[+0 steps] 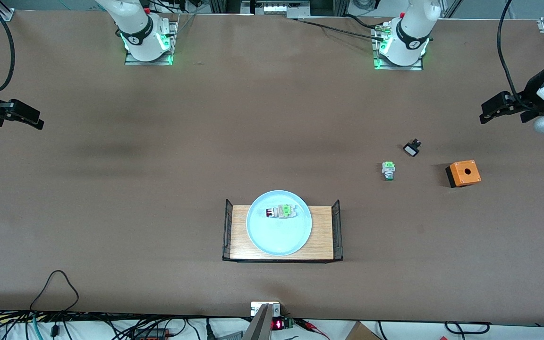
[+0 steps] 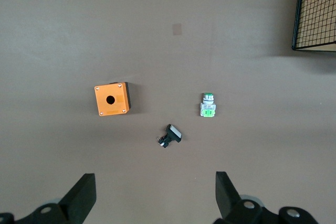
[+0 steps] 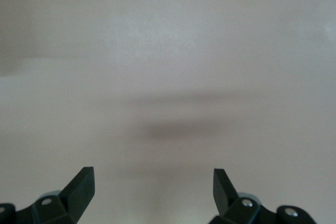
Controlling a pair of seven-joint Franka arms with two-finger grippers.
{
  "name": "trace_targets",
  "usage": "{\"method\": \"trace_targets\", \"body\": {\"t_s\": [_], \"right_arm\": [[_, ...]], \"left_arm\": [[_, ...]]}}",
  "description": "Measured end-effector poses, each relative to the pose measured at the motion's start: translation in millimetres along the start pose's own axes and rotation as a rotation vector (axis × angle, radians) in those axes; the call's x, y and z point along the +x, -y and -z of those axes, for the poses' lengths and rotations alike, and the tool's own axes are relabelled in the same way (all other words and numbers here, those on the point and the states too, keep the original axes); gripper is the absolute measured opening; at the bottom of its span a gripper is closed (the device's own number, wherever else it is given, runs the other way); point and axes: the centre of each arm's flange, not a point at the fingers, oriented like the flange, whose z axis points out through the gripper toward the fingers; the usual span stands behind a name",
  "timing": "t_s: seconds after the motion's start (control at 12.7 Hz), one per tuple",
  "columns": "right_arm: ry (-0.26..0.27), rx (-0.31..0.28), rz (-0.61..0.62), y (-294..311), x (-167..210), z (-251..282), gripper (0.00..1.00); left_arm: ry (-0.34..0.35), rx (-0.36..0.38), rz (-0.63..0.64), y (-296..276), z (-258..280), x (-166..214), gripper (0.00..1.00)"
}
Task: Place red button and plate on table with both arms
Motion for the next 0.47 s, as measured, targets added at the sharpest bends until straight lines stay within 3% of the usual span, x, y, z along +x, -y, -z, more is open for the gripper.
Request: {"method": "trace_targets", "body": {"t_s": [0.47], "right_arm": [[0.0, 0.0, 0.0, -0.1, 0.0, 0.0, 1.0]], "left_arm": [[0.003, 0.0, 0.009, 4.3, -0.4, 0.2, 1.0]]}}
